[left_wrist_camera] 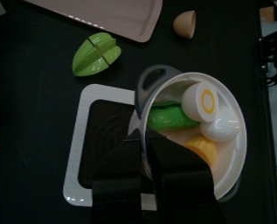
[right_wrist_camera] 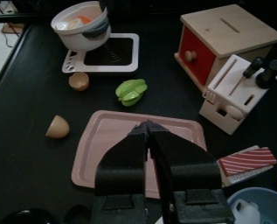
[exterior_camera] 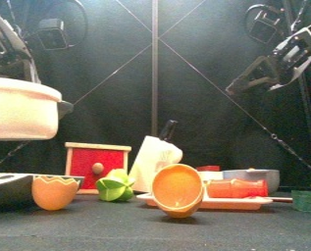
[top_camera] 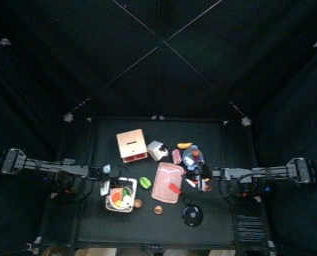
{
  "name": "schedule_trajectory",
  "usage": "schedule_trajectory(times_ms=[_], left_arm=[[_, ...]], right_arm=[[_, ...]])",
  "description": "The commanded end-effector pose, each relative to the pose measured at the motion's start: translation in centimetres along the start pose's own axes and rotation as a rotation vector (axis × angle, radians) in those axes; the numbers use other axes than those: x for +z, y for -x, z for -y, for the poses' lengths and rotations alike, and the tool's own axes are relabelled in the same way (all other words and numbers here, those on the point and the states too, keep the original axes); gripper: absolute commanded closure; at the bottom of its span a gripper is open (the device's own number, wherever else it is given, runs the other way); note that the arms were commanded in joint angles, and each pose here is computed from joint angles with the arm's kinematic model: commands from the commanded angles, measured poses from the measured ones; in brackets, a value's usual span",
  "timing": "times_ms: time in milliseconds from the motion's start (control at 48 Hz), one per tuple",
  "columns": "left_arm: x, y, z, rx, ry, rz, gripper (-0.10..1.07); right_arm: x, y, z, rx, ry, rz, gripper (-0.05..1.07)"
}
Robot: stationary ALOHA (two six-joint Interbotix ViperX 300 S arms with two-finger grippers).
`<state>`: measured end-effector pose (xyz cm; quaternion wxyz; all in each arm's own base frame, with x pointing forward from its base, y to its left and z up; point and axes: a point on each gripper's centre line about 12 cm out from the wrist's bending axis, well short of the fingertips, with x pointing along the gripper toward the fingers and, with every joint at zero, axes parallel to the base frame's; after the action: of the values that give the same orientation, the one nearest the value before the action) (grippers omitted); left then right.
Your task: Place pot to right of stove
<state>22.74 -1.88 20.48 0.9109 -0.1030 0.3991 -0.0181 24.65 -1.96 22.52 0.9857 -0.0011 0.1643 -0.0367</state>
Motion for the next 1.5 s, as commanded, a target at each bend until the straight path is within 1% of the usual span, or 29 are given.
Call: schedule_trajectory(times_ms=[0,188,250,333,500,667,729,792,917,1188,1250,1375,1479], left_arm=[[1.7,0.3,0.5,-0.020,0.026,0.068,0.63],[2.7,-0.4,1.1,-0.066,0.131,0.141,0.63],[2.9,-1.0,1.8,-0.089,0.146,0.154,0.63],[3.2,-1.7,3.1,-0.119,0.128,0.166,0.63],[3.7,-3.6,4.8,-0.141,0.099,0.155,0.63],[3.8,-6.5,6.2,-0.143,0.075,0.121,0.63],[3.9,-7.4,6.5,-0.139,0.072,0.108,0.63],[3.8,-8.5,6.7,-0.132,0.070,0.083,0.63],[3.7,-10.1,7.2,-0.127,0.065,0.040,0.64],[3.7,-12.2,8.1,-0.131,0.066,-0.063,0.64],[3.4,-12.6,8.2,-0.128,0.060,-0.091,0.64],[2.4,-13.6,8.0,-0.117,0.052,-0.157,0.64],[2.1,-13.9,7.6,-0.104,0.046,-0.176,0.64]], right_arm=[[1.1,0.1,0.4,-0.014,-0.010,0.034,1.02],[1.1,0.1,0.4,-0.018,-0.024,0.032,1.02],[1.0,0.0,0.5,-0.019,-0.025,0.029,1.02],[1.0,0.0,0.5,-0.019,-0.025,0.029,1.02],[1.0,-0.1,0.5,-0.019,-0.025,0.026,1.02],[0.7,0.0,0.5,-0.020,-0.026,0.020,1.02],[0.7,0.0,0.5,-0.020,-0.028,0.020,1.02],[0.7,0.0,0.5,-0.020,-0.028,0.018,1.02],[0.5,0.0,0.5,-0.020,-0.033,0.015,1.02],[0.3,0.0,0.5,-0.021,-0.037,0.009,1.02],[0.3,0.0,0.4,-0.020,-0.037,0.009,1.02],[0.3,0.0,0.5,-0.021,-0.037,0.009,1.02],[0.3,0.0,0.4,-0.020,-0.037,0.006,1.02]])
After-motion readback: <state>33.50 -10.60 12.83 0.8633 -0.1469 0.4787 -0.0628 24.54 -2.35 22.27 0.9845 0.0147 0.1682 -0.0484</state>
